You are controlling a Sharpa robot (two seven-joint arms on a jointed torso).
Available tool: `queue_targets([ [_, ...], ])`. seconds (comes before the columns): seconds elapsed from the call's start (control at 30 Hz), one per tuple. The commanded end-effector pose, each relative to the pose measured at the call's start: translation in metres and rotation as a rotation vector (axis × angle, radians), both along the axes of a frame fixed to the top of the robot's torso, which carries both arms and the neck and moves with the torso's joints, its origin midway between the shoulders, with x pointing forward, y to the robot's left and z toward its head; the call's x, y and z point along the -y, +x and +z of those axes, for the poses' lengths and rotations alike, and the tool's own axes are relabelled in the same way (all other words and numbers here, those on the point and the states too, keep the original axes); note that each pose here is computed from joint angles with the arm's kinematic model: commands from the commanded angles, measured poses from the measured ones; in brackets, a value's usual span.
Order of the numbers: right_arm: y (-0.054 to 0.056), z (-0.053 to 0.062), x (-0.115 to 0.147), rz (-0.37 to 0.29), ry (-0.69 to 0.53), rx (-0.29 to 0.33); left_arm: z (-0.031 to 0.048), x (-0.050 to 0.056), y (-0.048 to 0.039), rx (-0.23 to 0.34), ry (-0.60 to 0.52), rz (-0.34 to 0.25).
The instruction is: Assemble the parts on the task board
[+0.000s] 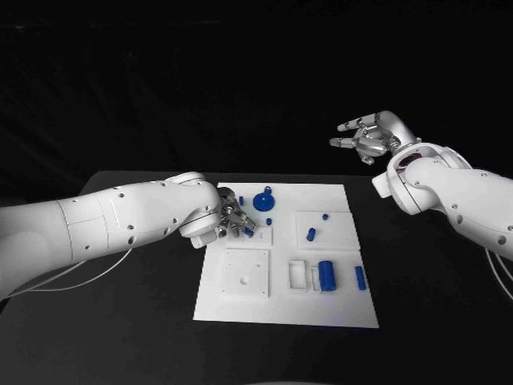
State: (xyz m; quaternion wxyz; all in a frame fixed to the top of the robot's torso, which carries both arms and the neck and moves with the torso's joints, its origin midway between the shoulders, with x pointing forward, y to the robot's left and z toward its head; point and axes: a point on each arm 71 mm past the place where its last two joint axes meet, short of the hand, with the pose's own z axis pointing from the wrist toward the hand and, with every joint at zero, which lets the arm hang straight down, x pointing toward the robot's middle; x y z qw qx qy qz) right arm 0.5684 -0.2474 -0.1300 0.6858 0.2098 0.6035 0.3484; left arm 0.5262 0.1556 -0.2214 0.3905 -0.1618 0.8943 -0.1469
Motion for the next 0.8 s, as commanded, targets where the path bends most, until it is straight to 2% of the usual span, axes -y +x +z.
queue_targets([
  [0.03,0.0003,-0.0003,-0.0015,0.013,-0.008,-0.009,-0.0004,0.0005,-0.0015,0.000,0.018,-0.016],
  [0.8,0.0016,-0.0021,-0.0042,0.020,-0.010,-0.023,-0.0025,0.0017,-0.0044,-0.008,0.027,-0.033],
])
